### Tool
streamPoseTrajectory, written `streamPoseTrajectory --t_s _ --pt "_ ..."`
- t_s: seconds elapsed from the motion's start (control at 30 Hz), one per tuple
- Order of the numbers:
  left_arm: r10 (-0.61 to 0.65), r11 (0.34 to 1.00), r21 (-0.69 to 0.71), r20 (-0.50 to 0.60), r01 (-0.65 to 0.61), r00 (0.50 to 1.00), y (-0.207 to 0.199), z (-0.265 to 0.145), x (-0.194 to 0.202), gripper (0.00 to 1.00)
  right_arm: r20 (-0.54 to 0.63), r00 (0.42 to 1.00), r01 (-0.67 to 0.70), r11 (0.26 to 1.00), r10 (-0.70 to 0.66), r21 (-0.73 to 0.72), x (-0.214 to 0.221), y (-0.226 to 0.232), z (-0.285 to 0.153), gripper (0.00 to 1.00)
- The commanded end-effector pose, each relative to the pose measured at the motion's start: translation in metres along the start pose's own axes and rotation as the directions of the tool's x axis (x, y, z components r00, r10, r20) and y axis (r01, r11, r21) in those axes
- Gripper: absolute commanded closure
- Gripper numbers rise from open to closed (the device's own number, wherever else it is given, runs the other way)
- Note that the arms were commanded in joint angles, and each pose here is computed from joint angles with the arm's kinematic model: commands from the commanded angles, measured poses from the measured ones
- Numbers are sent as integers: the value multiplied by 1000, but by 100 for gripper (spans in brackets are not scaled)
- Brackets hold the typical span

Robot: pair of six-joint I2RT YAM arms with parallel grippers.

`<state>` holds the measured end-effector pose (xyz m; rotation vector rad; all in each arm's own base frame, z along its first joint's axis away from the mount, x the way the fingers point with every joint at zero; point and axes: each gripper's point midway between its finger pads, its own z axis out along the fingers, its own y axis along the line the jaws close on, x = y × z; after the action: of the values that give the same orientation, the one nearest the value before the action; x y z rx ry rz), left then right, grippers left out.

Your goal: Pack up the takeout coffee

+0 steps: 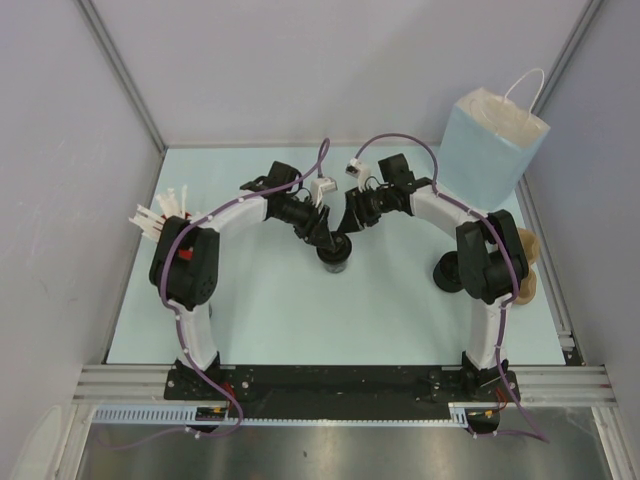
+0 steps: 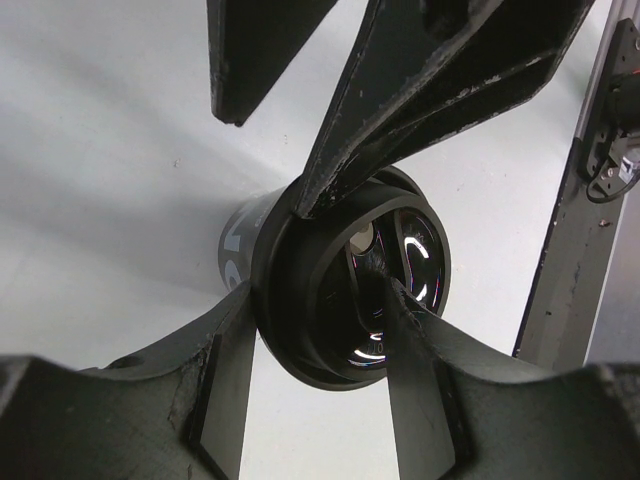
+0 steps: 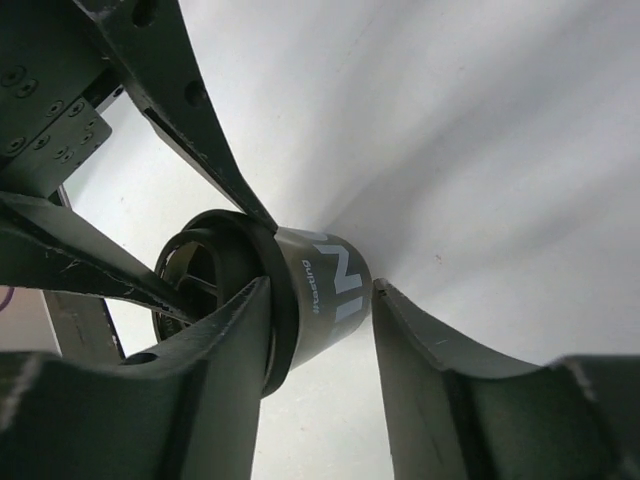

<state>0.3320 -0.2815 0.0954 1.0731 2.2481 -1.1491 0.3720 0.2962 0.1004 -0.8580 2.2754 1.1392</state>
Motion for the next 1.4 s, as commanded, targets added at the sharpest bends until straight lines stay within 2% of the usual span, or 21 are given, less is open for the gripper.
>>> streamPoseTrajectory --t_s 0.0,0.13,0.33,0.4,0.53,0.57,0.87,1.2,1.27,1.37 --pt "0 962 -264 -275 -75 961 65 -2 81 76 -365 919 -106 984 152 143 129 -22 22 46" --pt "-1 961 -267 -277 -76 961 65 -2 81 76 -376 910 -137 982 177 132 136 -23 20 41" --pt "-3 959 -272 -279 -76 960 65 -2 79 77 -401 898 -115 977 179 179 145 -32 19 40" --pt "-1 959 -274 -282 -79 960 66 -3 78 78 -406 895 -113 976 182 188 147 -34 18 42" --pt "-2 958 -277 -284 -80 959 64 -4 79 78 -418 889 -114 975 185 190 151 -37 14 59" --pt "-2 957 -278 -286 -81 958 64 -4 79 78 -424 887 -105 976 180 193 152 -36 14 60" --pt "10 951 -293 -299 -102 954 65 -8 80 78 -507 851 -8 969 137 249 172 -43 12 59" --pt "29 942 -307 -318 -132 948 66 -12 81 78 -607 783 40 962 137 269 202 -46 10 49" --pt "32 941 -310 -318 -136 948 65 -13 81 78 -611 781 45 962 134 268 202 -45 10 49" --pt "34 940 -312 -314 -137 949 65 -14 79 78 -572 812 52 961 118 273 187 -44 9 48"
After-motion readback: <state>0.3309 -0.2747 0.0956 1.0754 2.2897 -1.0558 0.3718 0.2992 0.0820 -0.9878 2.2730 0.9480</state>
